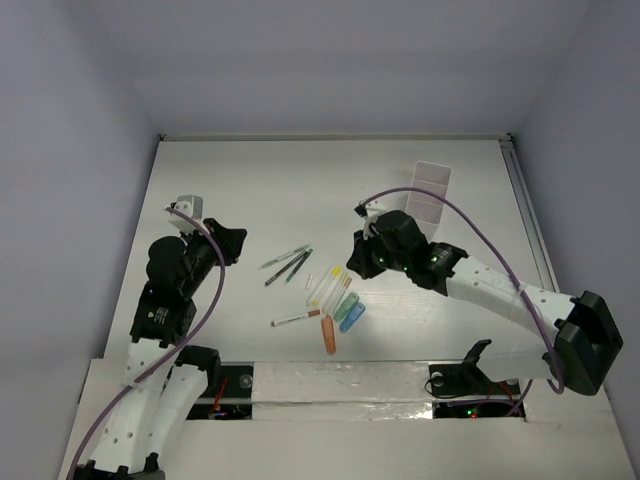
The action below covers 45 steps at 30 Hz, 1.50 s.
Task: Sort the stationery into containers
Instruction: Pick up the stationery from the center of the board.
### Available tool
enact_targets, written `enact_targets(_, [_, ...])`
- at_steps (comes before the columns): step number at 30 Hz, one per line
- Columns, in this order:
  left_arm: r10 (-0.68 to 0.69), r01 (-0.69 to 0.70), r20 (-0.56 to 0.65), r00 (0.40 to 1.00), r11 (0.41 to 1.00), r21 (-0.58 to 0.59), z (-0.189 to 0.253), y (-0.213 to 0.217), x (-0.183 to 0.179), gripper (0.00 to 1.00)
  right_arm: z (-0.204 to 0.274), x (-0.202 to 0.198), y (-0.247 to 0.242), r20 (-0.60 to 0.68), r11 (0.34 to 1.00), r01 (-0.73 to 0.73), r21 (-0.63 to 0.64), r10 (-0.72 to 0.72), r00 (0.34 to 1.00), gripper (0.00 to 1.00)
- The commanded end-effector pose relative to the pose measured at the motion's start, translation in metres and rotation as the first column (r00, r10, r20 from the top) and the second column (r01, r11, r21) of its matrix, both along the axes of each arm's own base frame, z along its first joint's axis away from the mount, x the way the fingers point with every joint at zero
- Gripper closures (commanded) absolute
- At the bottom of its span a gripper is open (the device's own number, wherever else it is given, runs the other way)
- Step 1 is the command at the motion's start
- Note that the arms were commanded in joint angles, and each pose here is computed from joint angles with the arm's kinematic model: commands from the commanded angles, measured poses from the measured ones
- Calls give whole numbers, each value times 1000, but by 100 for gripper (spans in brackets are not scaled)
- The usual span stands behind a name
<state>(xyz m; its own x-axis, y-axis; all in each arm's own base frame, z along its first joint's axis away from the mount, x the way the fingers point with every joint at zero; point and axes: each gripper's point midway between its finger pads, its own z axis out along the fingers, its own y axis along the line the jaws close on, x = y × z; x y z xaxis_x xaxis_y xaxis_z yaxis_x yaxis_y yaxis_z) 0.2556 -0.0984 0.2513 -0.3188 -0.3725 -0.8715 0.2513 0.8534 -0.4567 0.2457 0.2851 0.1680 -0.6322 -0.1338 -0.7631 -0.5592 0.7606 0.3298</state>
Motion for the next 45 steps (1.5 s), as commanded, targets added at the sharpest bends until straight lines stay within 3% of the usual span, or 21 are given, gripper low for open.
enact_targets(1, [-12, 11, 27, 1000, 999, 41, 5, -2, -2, 88, -36, -25, -6, -115, 997, 28, -67, -35, 993, 100])
enact_targets(2, [-12, 11, 29, 1000, 999, 40, 6, -2, -2, 86, -44, -31, -9, -138, 996, 34, -84, -45, 989, 97])
enact_targets(5, [-3, 2, 25, 1000, 999, 40, 5, -1, -1, 81, -63, -46, -16, -180, 991, 89, -103, -106, 978, 52])
enact_targets(6, [-1, 0, 26, 1000, 999, 38, 5, -1, -1, 77, -66, -47, -19, -186, 989, 112, -100, -129, 974, 32])
enact_targets(8, [-3, 2, 30, 1000, 1000, 31, 5, -1, -2, 72, -72, -50, -26, -208, 983, 157, -95, -174, 963, 21])
enact_targets(14, [-3, 3, 21, 1000, 1000, 28, 3, -2, -2, 67, -93, -65, -22, -278, 981, 157, -113, -183, 943, 23])
enact_targets(27, [-6, 6, 31, 1000, 1000, 25, 6, -2, -3, 66, -118, -64, -21, -271, 959, 178, -220, -235, 934, 43])
enact_targets(45, [-29, 29, 36, 999, 999, 24, 6, -6, -4, 66, -128, -65, -3, -309, 970, 167, -176, -216, 926, 44])
